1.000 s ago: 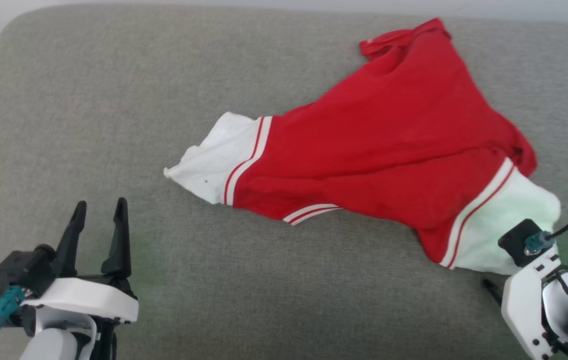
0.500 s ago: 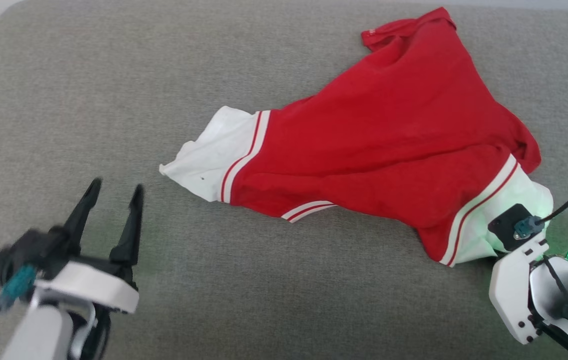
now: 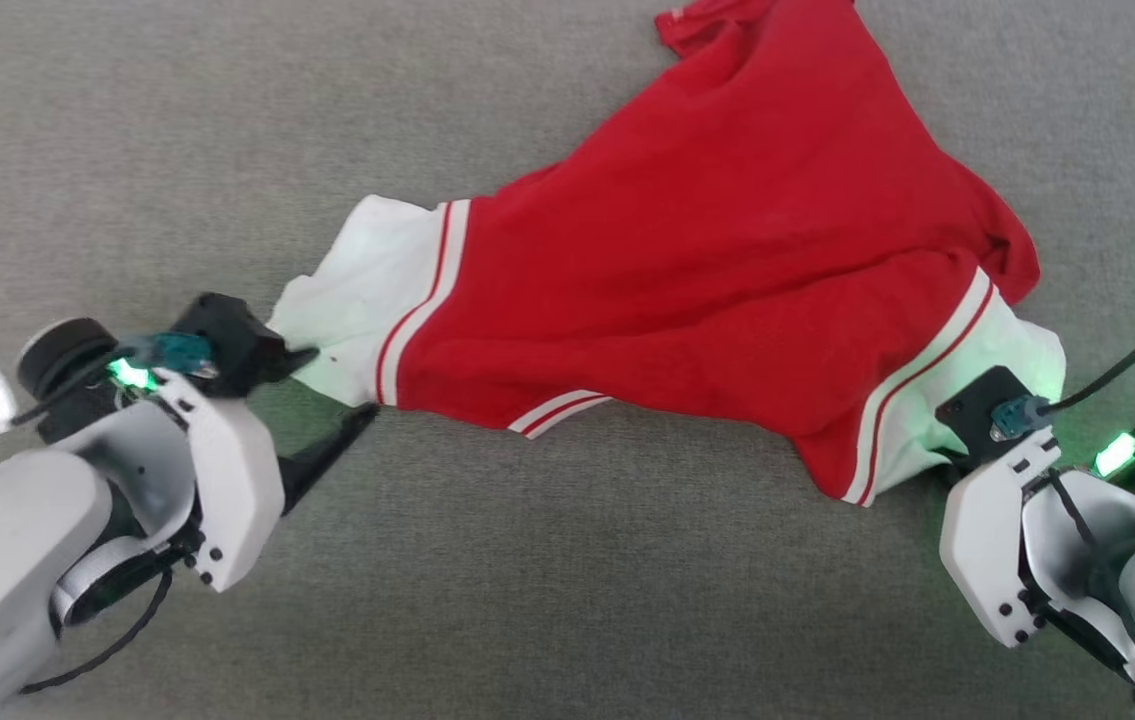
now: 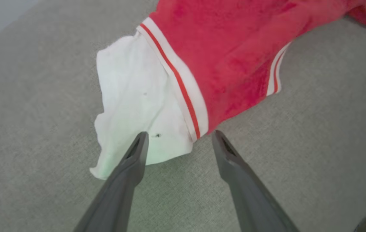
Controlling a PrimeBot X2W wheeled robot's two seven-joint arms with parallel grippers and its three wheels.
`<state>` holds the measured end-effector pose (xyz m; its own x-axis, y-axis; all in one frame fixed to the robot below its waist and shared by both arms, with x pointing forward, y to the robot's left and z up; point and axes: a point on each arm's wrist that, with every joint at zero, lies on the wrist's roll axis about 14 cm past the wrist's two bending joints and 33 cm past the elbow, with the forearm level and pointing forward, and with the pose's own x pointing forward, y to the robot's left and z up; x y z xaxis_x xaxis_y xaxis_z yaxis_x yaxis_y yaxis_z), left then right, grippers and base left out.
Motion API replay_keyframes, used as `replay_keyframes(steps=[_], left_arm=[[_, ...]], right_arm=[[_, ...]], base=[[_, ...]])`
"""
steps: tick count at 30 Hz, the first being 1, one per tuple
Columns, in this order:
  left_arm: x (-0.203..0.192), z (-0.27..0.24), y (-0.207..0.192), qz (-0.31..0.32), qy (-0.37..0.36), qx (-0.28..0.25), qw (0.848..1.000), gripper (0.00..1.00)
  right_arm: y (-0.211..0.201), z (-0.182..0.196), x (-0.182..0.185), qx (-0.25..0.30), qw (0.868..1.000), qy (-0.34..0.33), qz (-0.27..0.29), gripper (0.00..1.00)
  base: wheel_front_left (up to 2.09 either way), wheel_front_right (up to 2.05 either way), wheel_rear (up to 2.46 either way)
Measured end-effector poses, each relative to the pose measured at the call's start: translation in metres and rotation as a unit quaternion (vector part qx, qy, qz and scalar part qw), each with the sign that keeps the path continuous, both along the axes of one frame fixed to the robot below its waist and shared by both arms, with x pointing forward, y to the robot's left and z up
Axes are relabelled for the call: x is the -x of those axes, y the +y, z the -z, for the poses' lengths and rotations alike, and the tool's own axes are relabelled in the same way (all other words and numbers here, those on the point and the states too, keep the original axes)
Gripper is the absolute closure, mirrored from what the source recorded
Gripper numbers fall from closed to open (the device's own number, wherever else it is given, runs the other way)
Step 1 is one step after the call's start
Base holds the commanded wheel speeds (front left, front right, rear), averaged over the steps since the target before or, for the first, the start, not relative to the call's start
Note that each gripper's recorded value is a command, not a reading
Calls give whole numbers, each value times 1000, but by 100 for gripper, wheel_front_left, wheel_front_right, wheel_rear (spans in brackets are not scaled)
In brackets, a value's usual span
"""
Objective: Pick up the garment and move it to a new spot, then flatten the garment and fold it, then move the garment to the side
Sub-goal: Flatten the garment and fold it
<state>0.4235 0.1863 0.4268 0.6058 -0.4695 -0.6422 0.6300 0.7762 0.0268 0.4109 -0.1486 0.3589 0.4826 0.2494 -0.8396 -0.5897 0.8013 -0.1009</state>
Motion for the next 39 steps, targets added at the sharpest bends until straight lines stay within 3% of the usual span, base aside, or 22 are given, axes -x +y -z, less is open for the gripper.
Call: replay_keyframes(steps=[4, 12, 13, 14, 15, 16, 17, 18, 24, 29, 36, 39], left_arm=[[-1, 22, 1, 19, 51, -30, 998, 0], [-20, 50, 12, -10, 81, -25, 996, 0], [-23, 53, 10, -14, 82, -20, 996, 7], [-25, 53, 10, -17, 79, -15, 997, 25], [-26, 54, 8, -23, 82, -6, 996, 52], [-26, 54, 7, -27, 83, 1, 996, 58], [-27, 54, 6, -28, 83, 2, 996, 75], [-28, 54, 6, -28, 82, 2, 996, 100], [-29, 45, 2, -36, 65, 24, 997, 100], [-39, 14, 3, -73, 12, 89, 993, 100], [-52, -57, -15, -112, -74, 240, 961, 100], [-58, -75, -20, -117, -90, 277, 950, 100]], right_arm=[[0, 3, -3, -4, 1000, -1, 5, 100], [1, 9, -9, -14, 1000, -1, 16, 100], [1, 9, -10, -17, 1000, -2, 19, 100], [1, 10, -10, -17, 1000, -2, 20, 100], [1, 10, -11, -18, 1000, -2, 21, 100], [2, 10, -11, -18, 1000, -3, 21, 100], [2, 10, -11, -19, 1000, -4, 22, 100], [1, 10, -11, -20, 1000, -4, 23, 100], [0, 2, -15, -31, 999, -26, 35, 100], [-12, -35, -36, -55, 990, -107, 72, 100], [-40, -112, -56, -89, 958, -240, 130, 100], [-44, -134, -64, -119, 941, -276, 155, 100]], base=[[0, 0, 0], [0, 0, 0], [0, 0, 0], [0, 0, 0], [0, 0, 0], [0, 0, 0], [0, 0, 0], [0, 0, 0], [0, 0, 0], [0, 0, 0], [0, 0, 0], [0, 0, 0]])
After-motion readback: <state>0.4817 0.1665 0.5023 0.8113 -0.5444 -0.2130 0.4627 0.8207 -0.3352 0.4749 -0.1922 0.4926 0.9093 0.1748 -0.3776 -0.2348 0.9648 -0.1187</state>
